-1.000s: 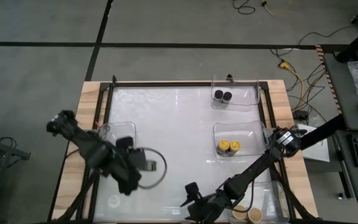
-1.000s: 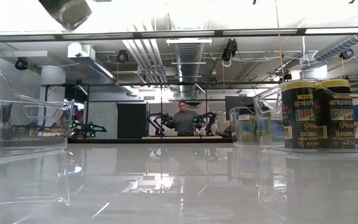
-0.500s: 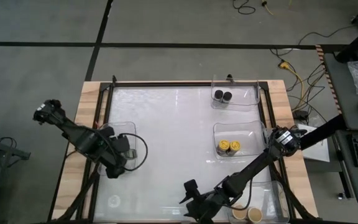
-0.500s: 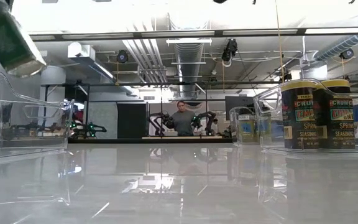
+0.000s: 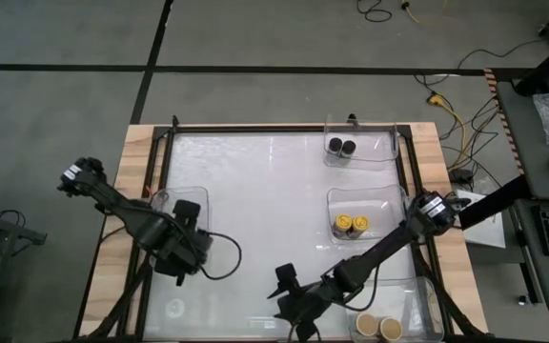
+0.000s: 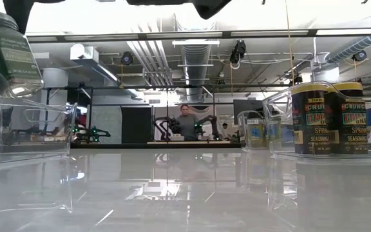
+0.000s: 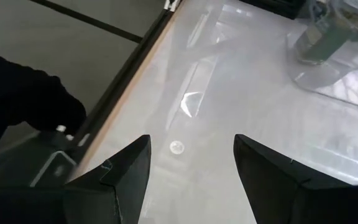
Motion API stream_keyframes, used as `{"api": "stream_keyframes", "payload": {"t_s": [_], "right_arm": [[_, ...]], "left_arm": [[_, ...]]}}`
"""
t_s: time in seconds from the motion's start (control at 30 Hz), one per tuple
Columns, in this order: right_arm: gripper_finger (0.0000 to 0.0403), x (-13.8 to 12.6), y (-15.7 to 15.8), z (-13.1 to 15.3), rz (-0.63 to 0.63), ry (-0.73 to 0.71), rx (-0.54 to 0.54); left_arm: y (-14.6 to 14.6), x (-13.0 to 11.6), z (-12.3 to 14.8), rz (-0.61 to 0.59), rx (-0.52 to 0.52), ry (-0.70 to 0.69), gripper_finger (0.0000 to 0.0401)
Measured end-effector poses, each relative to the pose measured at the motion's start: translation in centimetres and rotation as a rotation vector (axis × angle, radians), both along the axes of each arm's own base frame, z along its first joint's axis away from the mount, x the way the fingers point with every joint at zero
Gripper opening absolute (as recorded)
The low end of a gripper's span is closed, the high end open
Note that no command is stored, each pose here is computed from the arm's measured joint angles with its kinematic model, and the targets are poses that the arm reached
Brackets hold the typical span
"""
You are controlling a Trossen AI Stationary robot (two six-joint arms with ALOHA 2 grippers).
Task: Sort spices by type
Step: Put the green seasoning bottle into the middle left transparent bin
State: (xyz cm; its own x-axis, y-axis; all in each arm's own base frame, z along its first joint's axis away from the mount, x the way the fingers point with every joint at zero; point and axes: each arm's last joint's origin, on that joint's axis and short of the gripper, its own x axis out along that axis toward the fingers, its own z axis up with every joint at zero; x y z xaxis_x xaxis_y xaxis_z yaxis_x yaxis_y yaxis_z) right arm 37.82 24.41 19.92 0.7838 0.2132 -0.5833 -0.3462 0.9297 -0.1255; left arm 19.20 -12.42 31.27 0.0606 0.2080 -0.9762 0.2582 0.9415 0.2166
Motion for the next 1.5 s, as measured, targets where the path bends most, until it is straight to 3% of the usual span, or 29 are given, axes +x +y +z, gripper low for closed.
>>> {"api": "stream_keyframes", "payload": {"t_s": [0.17,0.37,0.53,0.73,0.87,1.13,1.5], "right_arm": [[0.0219,0.7,-1.2,0.0,-0.011,-0.015,-0.047],[0.0219,2.0,-3.3,0.6,-0.104,-0.062,-0.135],[0.0219,3.4,-5.7,1.2,-0.167,-0.076,-0.128],[0.0219,4.2,-7.8,1.2,-0.257,-0.065,-0.071],[0.0219,4.1,-7.3,1.3,-0.26,-0.077,-0.077],[0.0219,2.6,-4.8,1.7,-0.443,-0.187,-0.238],[0.0219,1.6,-2.6,2.2,-0.525,-0.256,-0.155]], "left_arm": [[-0.2,0.4,-0.6,-0.059,0.028,0.031,0.0189],[0.5,-0.4,0.4,-0.08,0.067,-0.044,0.0189],[1.2,-1.3,1.1,-0.131,0.062,-0.072,0.0189],[2.0,-2.5,0.1,-0.304,0.1,-0.005,0.0189],[2.5,-3.1,-1.0,-0.379,0.142,0.039,0.0189],[1.2,-2.5,-2.6,-0.585,0.193,0.163,0.0188],[-1.2,-0.5,-3.9,-0.682,0.236,0.247,0.0188]]}}
